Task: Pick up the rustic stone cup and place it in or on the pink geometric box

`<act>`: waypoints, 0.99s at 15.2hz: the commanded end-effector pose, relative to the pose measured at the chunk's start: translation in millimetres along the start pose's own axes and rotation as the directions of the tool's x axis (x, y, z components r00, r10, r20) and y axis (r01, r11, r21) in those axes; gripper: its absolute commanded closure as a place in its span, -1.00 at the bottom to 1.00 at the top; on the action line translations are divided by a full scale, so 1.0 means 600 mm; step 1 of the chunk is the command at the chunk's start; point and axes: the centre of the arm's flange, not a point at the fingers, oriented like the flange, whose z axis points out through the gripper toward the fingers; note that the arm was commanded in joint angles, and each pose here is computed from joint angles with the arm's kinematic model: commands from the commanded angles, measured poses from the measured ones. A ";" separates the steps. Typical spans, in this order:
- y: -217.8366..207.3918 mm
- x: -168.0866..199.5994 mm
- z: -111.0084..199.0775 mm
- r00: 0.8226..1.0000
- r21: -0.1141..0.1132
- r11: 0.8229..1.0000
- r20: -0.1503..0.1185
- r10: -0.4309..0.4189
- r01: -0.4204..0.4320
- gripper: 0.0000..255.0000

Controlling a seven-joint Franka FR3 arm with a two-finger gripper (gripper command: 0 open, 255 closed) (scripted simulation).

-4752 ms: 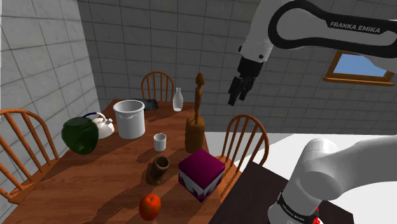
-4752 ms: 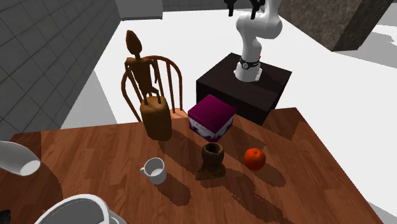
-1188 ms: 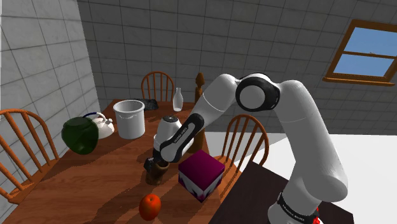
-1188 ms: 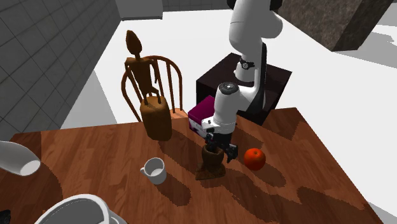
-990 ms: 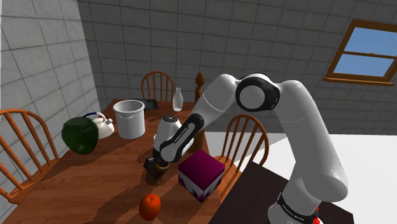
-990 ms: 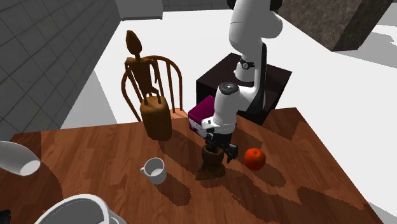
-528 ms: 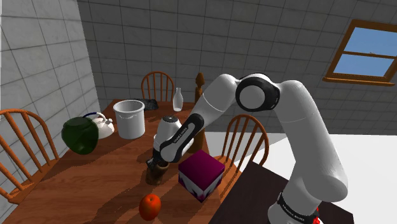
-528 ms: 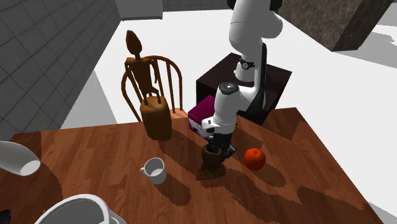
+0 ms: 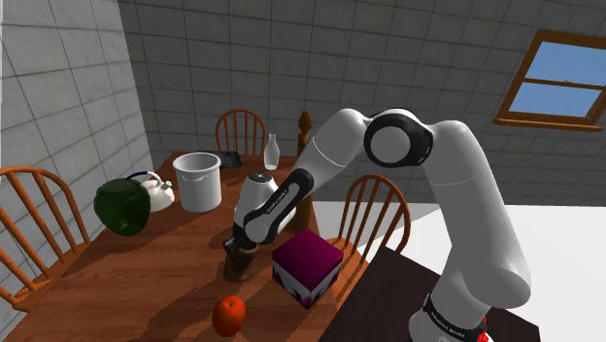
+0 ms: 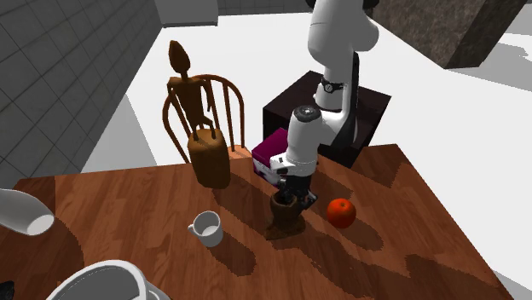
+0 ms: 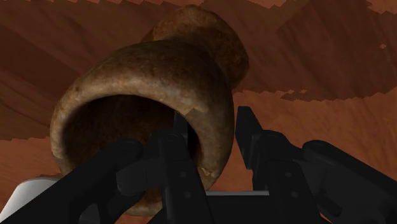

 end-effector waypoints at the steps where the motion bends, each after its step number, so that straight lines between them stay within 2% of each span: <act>1: -0.002 0.003 -0.018 1.000 0.000 1.000 -0.001 0.000 0.000 1.00; 15: -0.019 0.028 -0.137 1.000 0.000 1.000 -0.001 0.000 0.000 1.00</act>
